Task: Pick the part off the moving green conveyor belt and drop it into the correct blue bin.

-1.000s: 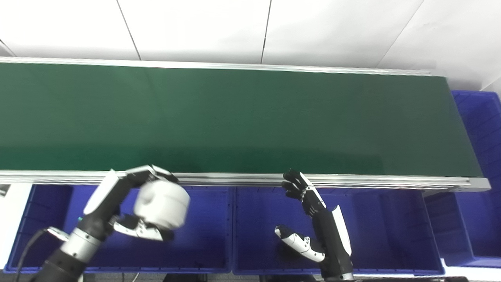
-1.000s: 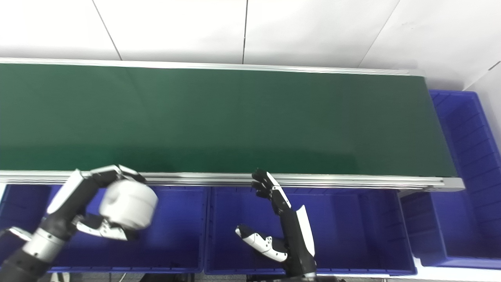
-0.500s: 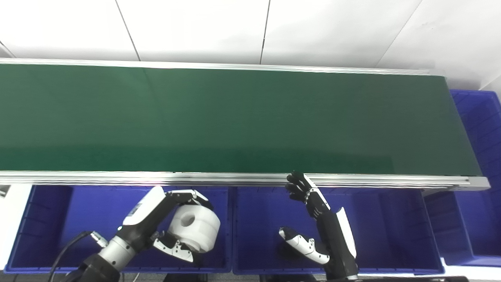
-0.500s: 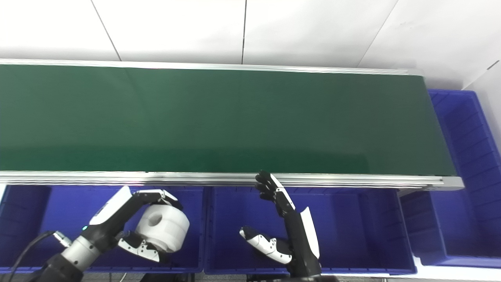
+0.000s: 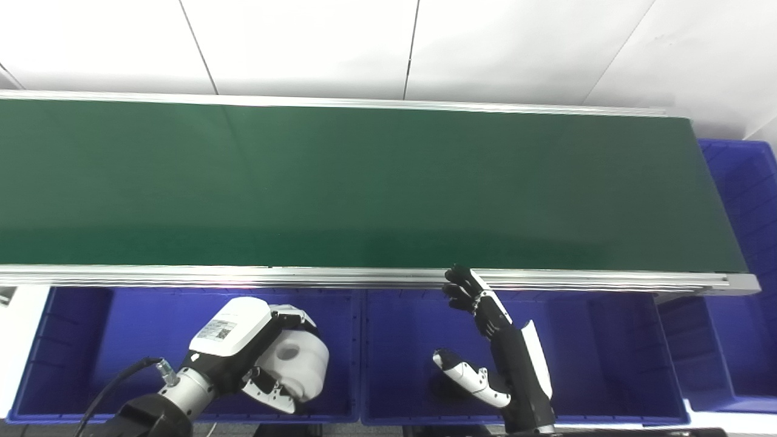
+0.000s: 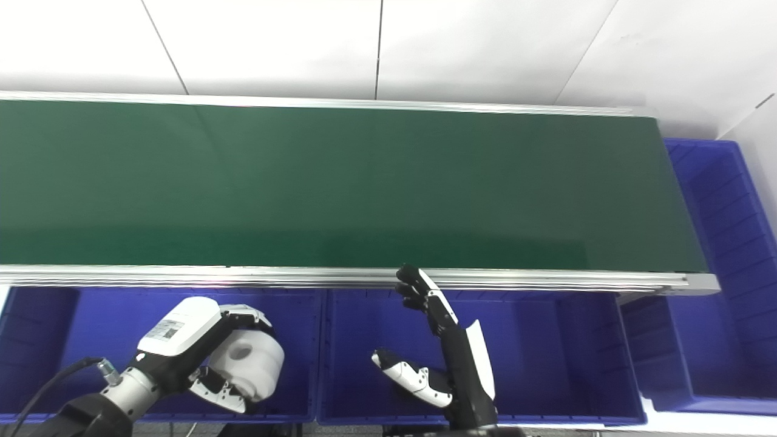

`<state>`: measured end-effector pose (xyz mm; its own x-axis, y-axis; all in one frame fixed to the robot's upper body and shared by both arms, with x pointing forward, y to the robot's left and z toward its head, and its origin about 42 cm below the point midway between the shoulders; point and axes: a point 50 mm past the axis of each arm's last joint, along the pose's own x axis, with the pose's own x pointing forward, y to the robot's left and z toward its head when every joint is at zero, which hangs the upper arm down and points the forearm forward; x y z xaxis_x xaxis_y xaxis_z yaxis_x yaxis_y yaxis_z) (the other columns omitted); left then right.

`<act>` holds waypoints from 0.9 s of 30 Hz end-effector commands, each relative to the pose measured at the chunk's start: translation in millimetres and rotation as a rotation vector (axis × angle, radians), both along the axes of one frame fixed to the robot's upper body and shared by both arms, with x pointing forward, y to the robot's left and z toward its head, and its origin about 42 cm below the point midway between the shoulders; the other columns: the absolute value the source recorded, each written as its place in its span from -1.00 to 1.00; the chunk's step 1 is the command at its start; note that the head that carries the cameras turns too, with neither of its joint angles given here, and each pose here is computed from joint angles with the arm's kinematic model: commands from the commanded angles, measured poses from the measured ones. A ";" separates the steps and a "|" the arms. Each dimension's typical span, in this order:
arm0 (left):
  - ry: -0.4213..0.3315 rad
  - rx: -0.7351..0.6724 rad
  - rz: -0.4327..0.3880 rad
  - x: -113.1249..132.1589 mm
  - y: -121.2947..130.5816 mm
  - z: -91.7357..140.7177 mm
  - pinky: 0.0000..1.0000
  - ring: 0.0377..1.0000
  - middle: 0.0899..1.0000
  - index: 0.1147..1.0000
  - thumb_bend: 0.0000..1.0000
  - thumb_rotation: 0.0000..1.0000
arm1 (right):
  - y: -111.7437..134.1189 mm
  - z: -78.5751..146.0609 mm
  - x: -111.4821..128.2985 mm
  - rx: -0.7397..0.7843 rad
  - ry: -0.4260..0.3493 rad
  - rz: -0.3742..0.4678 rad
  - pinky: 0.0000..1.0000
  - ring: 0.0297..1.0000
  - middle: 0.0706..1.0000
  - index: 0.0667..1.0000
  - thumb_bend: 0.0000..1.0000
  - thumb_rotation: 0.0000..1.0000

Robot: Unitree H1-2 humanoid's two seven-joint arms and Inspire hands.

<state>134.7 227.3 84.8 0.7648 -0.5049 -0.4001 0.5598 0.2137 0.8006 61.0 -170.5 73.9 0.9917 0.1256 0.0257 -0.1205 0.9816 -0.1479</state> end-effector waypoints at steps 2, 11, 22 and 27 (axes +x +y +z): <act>-0.023 0.058 0.034 -7.4 -0.2 8.6 0.70 0.63 0.63 0.56 0.59 0.47 | 2.2 11.2 -1.0 0.027 -0.069 0.009 0.60 0.65 0.71 0.77 0.43 0.21; -0.047 -0.061 0.112 -21.0 2.4 9.8 0.77 0.75 0.78 0.71 0.62 0.42 | 2.5 11.9 -1.9 0.019 -0.068 0.016 0.60 0.65 0.72 0.76 0.41 0.21; 0.077 -0.713 0.184 -33.8 7.7 4.9 0.58 0.70 0.77 0.75 0.45 0.27 | 1.7 7.7 -2.9 -0.058 -0.011 0.089 0.56 0.69 0.78 0.83 0.39 0.18; 0.075 -0.888 0.202 -34.2 9.1 -7.9 0.70 0.79 0.84 0.85 0.56 0.23 | 1.8 8.2 -4.6 -0.093 0.034 0.110 0.66 0.77 0.86 0.92 0.42 0.07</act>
